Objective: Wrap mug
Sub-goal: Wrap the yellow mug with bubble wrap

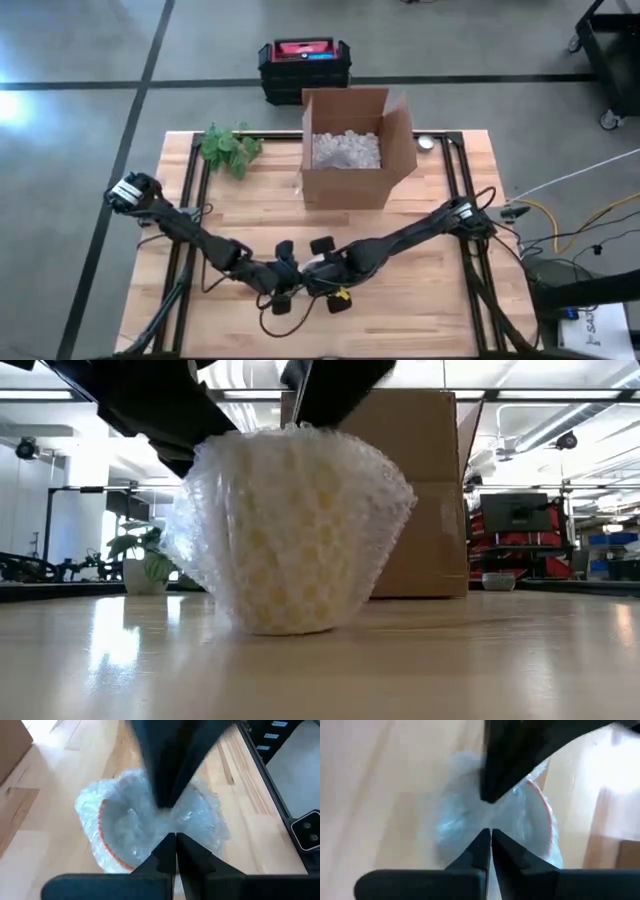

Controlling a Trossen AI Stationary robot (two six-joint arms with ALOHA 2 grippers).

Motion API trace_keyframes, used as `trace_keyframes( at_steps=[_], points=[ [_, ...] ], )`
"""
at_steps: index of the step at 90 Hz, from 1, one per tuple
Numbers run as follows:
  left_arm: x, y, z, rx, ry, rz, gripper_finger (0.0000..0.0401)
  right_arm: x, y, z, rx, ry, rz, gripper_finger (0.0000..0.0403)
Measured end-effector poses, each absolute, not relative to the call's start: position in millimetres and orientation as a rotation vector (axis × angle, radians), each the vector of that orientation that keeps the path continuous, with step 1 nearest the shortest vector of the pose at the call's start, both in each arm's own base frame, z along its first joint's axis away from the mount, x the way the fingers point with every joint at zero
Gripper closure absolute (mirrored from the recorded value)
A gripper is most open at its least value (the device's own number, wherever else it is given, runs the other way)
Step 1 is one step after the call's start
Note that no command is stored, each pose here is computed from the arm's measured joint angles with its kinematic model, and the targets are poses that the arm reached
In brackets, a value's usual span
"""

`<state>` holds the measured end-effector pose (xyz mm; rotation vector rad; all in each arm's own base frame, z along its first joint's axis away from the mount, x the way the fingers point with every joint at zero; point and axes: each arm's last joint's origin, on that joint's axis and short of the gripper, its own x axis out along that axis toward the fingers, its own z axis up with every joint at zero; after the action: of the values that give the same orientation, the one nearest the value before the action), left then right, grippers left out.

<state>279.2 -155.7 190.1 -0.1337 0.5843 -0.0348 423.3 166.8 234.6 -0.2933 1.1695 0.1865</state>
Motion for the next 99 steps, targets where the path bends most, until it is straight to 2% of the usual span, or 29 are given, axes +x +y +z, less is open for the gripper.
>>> trace_keyframes(
  at_steps=[18, 54, 99],
  points=[
    [279, -156, 190, -0.134, 0.584, -0.035, 0.0401, 414, 167, 243, -0.253, 1.217, 0.151, 0.04],
    [280, -155, 191, -0.139, 0.573, -0.031, 0.0401, 432, 161, 186, -0.342, 1.277, 0.172, 0.0401],
    [279, -155, 190, -0.135, 0.581, -0.03, 0.0401, 450, 154, 158, -0.365, 1.249, 0.304, 0.0401]
  ],
)
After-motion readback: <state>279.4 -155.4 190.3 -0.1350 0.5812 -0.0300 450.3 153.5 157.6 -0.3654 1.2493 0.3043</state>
